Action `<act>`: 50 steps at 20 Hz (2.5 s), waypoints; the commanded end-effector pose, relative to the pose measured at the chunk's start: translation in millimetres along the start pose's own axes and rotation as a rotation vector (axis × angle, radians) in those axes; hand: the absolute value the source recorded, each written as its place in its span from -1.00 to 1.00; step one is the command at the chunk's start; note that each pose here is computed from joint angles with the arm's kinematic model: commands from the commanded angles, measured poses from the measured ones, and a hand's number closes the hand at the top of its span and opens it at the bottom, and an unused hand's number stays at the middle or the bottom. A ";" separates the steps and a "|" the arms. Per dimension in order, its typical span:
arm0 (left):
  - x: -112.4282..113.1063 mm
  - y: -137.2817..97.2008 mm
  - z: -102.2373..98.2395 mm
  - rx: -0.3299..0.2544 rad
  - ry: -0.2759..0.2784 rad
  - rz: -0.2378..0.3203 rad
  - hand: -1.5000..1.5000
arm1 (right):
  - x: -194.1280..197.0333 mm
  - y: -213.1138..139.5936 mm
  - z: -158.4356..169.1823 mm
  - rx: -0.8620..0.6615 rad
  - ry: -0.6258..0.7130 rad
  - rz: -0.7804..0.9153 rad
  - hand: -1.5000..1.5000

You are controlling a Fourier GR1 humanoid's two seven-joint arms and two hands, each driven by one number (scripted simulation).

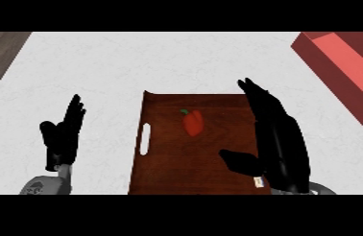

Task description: Pick the bell pepper from the tray and place it in the cardboard box

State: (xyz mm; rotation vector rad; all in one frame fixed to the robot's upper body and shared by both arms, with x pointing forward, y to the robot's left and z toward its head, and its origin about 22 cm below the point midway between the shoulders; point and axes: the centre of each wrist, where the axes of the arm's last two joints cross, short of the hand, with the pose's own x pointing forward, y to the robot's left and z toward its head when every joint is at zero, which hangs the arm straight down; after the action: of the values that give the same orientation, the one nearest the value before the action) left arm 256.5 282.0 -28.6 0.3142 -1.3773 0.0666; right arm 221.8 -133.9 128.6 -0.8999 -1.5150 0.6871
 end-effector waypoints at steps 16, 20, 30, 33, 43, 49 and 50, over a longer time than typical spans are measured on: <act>-5.8 -12.4 -2.4 -0.022 -0.003 -0.004 0.00 | 89.1 35.4 -29.1 0.353 0.268 0.271 -1.00; -5.2 -3.7 0.3 -0.022 -0.007 -0.006 0.00 | 105.5 41.4 -23.7 0.359 0.289 0.278 -1.00; 14.6 -15.7 -9.4 -0.024 -0.015 0.003 0.00 | 98.3 69.9 -43.0 0.385 0.352 0.309 -1.00; -4.2 -9.6 0.2 -0.028 -0.008 -0.001 0.00 | 93.8 73.5 -47.9 0.409 0.370 0.307 -1.00; 2.4 -11.5 -4.0 -0.003 -0.017 -0.010 0.00 | 92.7 86.2 -64.0 0.405 0.440 0.302 -1.00; 10.8 -5.9 4.0 -0.023 0.001 0.011 0.00 | 95.1 88.3 -68.5 0.417 0.455 0.360 -1.00; -7.5 -13.5 5.0 0.000 -0.014 0.005 0.00 | 85.6 95.6 -71.1 0.418 0.449 0.381 -1.00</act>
State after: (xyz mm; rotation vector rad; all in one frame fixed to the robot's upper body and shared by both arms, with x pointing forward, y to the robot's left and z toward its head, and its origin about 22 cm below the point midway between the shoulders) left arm 260.0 276.6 -26.3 0.3022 -1.3839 0.0581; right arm 300.5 -19.4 110.1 -0.8490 -0.9636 1.0043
